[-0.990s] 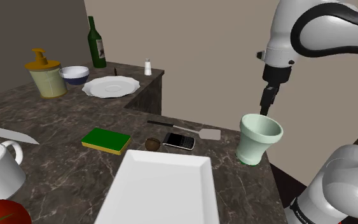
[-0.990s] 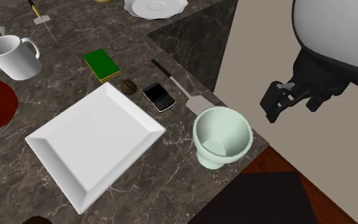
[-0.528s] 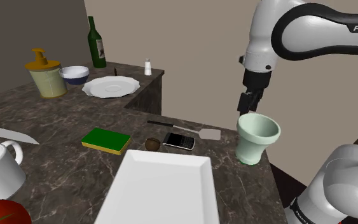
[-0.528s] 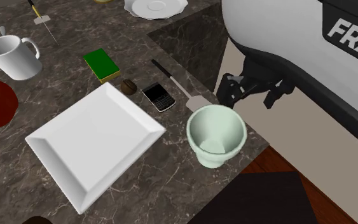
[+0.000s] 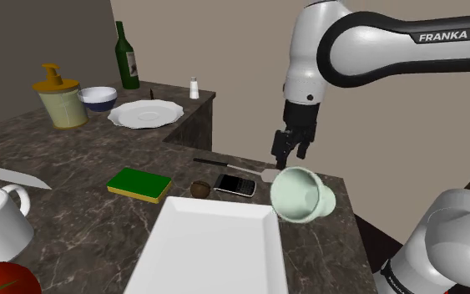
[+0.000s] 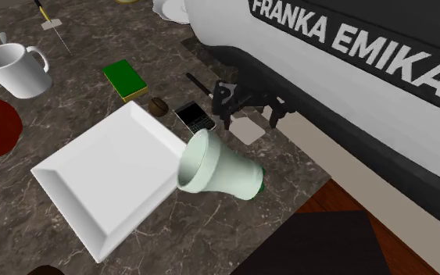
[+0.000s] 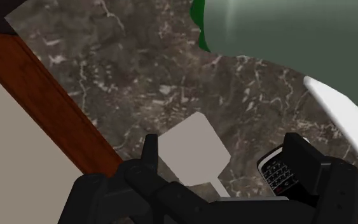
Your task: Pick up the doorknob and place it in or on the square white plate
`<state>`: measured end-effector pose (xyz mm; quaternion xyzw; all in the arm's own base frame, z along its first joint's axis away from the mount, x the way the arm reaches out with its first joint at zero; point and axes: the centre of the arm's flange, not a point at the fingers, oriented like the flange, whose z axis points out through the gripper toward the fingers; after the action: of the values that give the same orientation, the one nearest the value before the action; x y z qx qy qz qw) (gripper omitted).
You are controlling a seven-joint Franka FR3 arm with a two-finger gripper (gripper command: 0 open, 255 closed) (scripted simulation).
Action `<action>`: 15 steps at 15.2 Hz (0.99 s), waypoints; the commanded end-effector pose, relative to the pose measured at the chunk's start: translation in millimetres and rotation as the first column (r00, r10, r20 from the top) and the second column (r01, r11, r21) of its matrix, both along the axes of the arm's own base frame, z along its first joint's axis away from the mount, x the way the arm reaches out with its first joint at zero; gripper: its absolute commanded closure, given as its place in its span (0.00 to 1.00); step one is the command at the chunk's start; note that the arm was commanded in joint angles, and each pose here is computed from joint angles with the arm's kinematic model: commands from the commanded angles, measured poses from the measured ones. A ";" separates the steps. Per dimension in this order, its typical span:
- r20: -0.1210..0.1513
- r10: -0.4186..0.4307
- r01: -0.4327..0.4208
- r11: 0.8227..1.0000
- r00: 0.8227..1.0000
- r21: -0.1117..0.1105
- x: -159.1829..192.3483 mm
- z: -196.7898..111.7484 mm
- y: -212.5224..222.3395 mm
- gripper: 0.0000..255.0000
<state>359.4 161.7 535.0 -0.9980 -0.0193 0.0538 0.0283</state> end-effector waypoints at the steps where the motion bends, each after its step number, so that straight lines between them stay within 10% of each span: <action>1: -0.004 -0.025 0.025 0.999 1.000 0.020 12.0 -1.8 21.7 0.00; 15: -0.030 -0.183 0.186 0.971 0.983 0.151 102.8 -13.4 158.0 0.00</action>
<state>456.7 311.2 522.8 -0.9909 0.0631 0.0568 0.1041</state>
